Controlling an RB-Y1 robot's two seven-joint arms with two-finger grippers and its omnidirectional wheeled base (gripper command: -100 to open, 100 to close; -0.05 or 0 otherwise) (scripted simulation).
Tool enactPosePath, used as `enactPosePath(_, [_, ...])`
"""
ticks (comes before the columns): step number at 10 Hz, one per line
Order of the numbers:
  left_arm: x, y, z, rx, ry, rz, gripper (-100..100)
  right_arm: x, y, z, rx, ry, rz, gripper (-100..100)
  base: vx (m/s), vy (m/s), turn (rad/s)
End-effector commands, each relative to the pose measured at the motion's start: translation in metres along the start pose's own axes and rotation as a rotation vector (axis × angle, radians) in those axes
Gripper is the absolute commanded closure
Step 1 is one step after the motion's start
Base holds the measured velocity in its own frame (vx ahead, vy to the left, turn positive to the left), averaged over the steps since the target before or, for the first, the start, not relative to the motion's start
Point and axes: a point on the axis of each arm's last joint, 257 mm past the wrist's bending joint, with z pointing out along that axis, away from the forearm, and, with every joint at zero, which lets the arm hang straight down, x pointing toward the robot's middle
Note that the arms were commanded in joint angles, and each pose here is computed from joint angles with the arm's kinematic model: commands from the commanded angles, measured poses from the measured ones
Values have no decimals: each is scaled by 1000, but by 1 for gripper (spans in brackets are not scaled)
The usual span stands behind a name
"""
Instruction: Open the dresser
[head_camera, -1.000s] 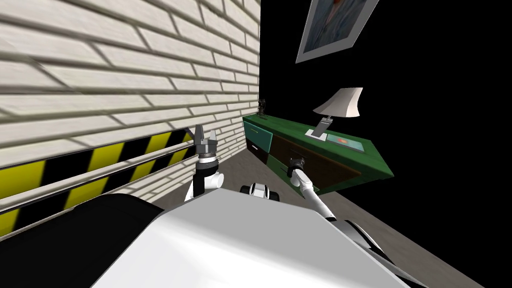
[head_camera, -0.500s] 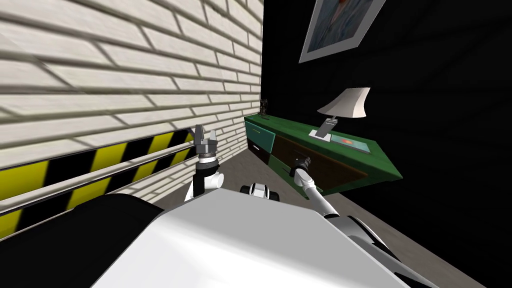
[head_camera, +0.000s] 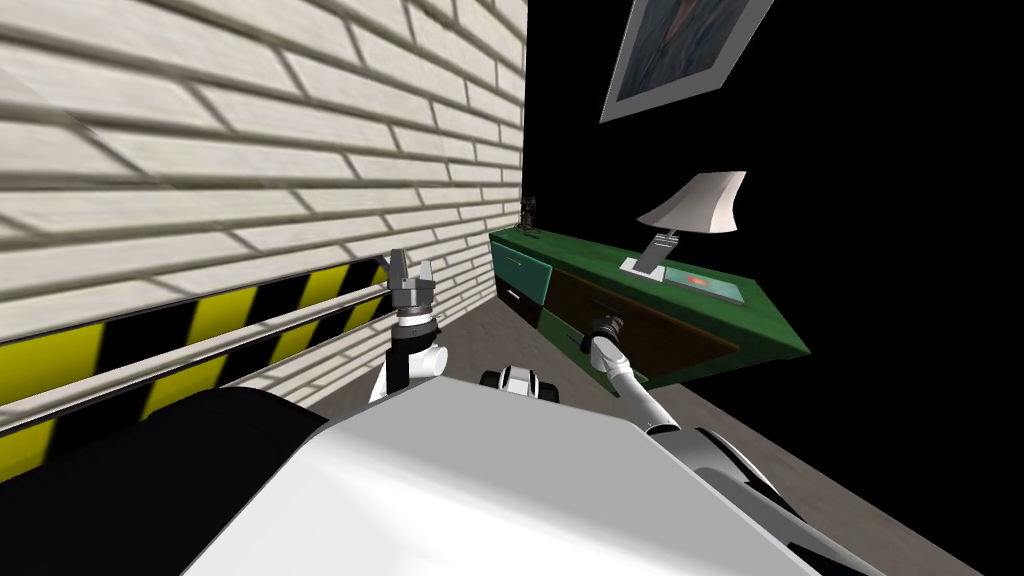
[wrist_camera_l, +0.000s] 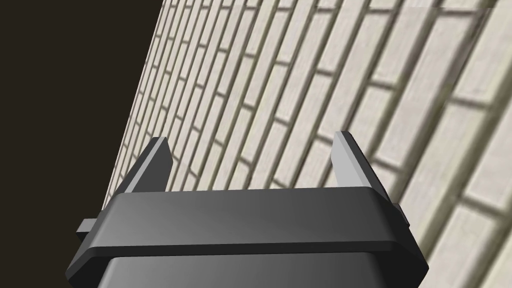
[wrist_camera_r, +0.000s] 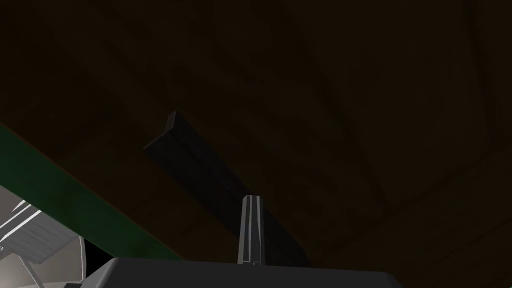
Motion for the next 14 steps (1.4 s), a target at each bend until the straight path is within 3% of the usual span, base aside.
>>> enactPosePath(1, [0,0,0,0,0,0,0,-5,1,1,-4,-5,-3,100,-150,110,-22])
enactPosePath(4, [0,0,0,0,0,0,0,-7,1,1,-6,-8,-3,100,-135,109,-23])
enactPosePath(5, [0,0,0,0,0,0,0,-5,-7,3,14,-6,-38,-100,69,34,15])
enactPosePath(11, [0,0,0,0,0,0,0,5,-33,8,82,8,-145,-100,202,68,15])
enactPosePath(13, [0,0,0,0,0,0,0,4,-32,9,75,6,-132,-100,56,33,2])
enactPosePath(14, [0,0,0,0,0,0,0,3,-31,9,75,5,-132,100,10,6,1])
